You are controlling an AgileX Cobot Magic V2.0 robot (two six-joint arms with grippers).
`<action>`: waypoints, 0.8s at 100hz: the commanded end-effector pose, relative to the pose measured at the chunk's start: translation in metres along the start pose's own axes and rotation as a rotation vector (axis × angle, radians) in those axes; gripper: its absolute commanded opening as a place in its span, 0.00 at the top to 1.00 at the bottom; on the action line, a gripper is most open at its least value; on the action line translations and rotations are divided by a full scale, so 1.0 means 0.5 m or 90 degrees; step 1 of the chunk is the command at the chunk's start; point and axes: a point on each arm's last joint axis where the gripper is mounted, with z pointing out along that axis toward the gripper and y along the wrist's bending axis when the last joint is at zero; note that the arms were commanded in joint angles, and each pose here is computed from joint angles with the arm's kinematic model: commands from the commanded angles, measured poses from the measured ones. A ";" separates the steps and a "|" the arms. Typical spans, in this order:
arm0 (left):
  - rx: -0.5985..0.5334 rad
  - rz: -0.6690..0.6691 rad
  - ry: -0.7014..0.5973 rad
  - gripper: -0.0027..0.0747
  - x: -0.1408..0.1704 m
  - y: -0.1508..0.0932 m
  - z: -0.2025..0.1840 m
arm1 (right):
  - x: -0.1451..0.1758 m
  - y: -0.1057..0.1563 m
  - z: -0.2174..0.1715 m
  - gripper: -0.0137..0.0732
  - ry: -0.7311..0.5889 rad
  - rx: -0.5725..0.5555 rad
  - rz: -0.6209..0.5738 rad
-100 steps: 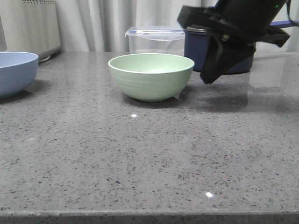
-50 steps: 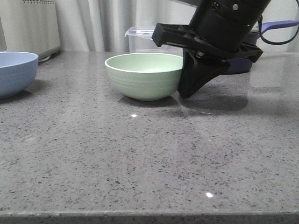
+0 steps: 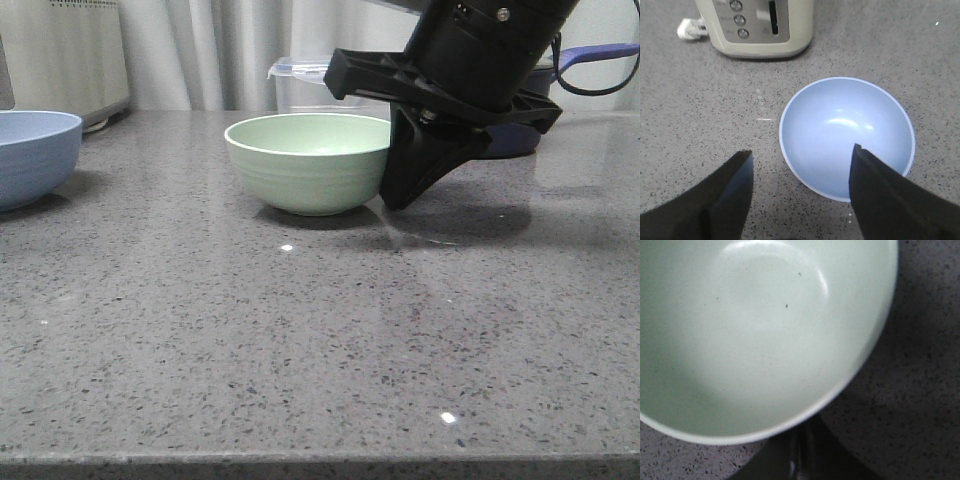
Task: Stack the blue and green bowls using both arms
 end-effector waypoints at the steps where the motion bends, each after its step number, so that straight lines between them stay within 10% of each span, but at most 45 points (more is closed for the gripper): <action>1: 0.000 -0.018 -0.021 0.42 -0.054 0.000 0.014 | -0.020 0.010 -0.037 0.85 -0.063 -0.013 -0.011; 80: -0.022 -0.051 0.170 0.46 -0.069 0.036 0.238 | -0.020 0.010 -0.037 0.85 -0.061 -0.013 -0.011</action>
